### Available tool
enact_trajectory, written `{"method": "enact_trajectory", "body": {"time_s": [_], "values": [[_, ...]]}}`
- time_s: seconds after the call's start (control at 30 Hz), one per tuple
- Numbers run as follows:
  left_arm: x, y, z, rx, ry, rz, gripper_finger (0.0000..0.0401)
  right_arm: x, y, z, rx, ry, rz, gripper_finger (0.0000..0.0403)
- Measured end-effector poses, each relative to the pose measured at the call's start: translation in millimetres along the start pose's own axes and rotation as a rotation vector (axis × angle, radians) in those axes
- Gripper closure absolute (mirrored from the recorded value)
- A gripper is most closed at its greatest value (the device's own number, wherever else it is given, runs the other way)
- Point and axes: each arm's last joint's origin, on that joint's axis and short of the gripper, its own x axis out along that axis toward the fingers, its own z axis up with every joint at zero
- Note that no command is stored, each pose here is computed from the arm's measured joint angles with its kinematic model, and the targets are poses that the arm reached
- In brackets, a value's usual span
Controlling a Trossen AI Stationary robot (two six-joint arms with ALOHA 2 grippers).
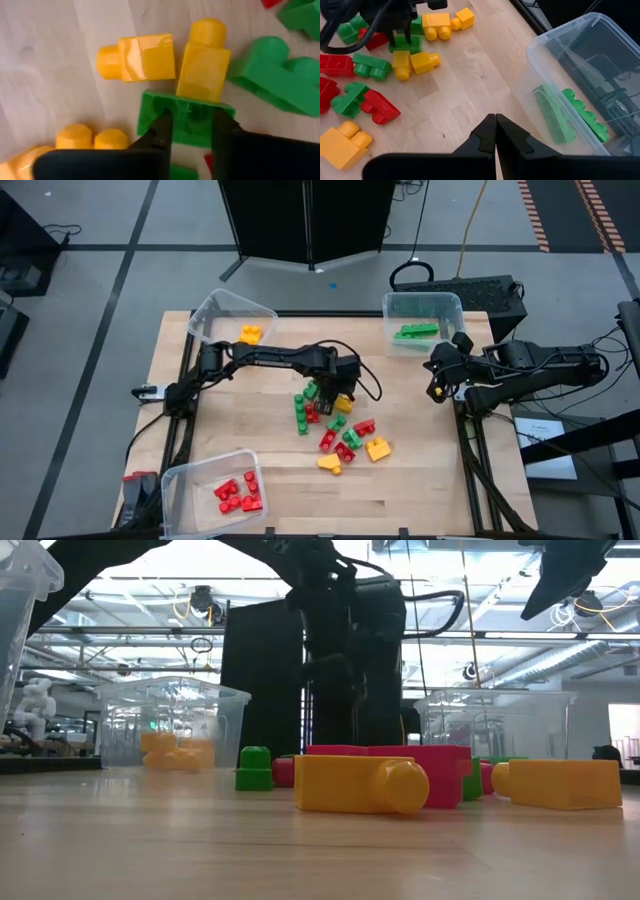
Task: Sort blocks
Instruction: Put the green game piece into the top right transparent bin
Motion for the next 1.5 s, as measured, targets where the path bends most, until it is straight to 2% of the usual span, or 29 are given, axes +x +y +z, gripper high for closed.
{"method": "enact_trajectory", "body": {"time_s": [0.17,0.27,0.37,0.5,0.7,1.17,1.3,1.37,1.43,1.5], "values": [[6,-3,4,-0.011,-0.014,0.024,0.0292,0,0,0,-0.005,0.000,0.000,0.0397],[11,-5,4,-0.001,0.005,0.042,0.0276,0,0,0,-0.006,0.000,0.000,0.0397],[12,-7,1,0.007,0.053,0.068,0.0302,0,0,0,-0.006,0.001,0.000,0.0397],[16,-7,1,0.036,0.064,0.083,0.0386,0,0,0,-0.006,0.001,-0.001,0.0397],[16,-9,2,0.029,0.070,0.098,0.0400,0,0,0,-0.006,0.001,-0.001,0.0397],[-24,-4,24,0.022,-0.026,0.138,0.0401,0,0,0,0.000,0.001,-0.001,0.0397],[-34,-3,26,-0.083,-0.018,0.162,0.0401,0,0,0,0.000,0.001,0.000,0.0397],[-44,-3,26,-0.184,-0.010,0.174,0.0401,0,0,0,0.001,0.001,-0.001,0.0397],[-54,-1,26,-0.393,-0.011,0.211,0.0401,0,0,0,0.001,0.001,-0.001,0.0397],[-60,2,23,-0.670,-0.013,0.225,0.0401,0,0,0,0.001,0.001,-0.001,0.0397]]}}
